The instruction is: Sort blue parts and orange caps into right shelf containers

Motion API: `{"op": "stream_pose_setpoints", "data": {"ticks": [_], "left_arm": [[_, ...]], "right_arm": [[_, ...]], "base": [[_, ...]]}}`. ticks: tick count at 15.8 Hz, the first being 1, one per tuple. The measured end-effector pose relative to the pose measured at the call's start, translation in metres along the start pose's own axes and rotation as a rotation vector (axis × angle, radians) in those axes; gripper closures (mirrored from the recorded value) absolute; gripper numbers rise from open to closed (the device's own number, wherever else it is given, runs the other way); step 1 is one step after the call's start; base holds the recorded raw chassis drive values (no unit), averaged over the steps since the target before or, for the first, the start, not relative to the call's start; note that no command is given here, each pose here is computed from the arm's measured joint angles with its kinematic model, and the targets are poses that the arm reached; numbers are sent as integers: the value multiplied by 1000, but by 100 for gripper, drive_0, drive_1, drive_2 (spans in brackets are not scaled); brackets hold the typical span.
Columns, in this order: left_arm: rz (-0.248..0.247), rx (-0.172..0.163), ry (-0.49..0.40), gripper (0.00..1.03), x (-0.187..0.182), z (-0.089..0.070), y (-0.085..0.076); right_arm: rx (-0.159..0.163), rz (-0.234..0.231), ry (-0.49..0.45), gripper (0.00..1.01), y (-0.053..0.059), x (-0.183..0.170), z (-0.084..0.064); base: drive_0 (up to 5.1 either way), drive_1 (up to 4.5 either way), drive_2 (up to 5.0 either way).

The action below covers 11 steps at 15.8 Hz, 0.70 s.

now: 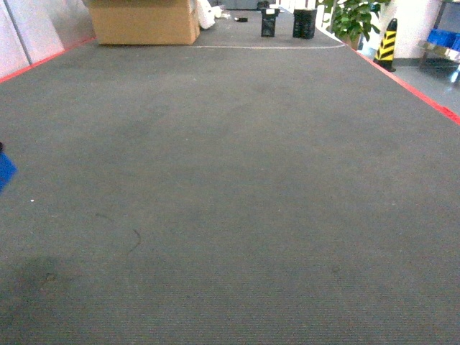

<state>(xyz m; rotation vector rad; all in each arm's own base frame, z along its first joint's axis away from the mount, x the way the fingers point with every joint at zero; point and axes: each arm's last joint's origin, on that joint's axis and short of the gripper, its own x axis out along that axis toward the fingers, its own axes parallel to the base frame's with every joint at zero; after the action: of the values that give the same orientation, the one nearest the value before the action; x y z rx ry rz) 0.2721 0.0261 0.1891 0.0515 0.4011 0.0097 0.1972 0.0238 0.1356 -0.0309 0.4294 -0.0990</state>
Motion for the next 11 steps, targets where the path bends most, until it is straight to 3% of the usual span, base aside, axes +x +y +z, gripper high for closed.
{"op": "stream_pose_setpoints", "data": {"ticks": [1,2,4,7,11], "left_arm": [[29,9,-39,57,-30,3,0],[41,22,-107,57,-62,5,-2],[54,33,-239,57,-80,25,-2],[50,32,-188,57,-75,17,-2],[51,34,-198,57,-76,19,-2]], "right_arm": [[5,2,-50,58,0,-3,8],[-1,0,-41,58,0,-2,7],[-12,0,-18,58,0,-1,3],[-13,-1,-21,58,0,-2,3],[-13,0,-21,58,0,-2,3]], "base": [[0,0,0],[0,0,0],[0,0,0],[0,0,0],[0,0,0]]}}
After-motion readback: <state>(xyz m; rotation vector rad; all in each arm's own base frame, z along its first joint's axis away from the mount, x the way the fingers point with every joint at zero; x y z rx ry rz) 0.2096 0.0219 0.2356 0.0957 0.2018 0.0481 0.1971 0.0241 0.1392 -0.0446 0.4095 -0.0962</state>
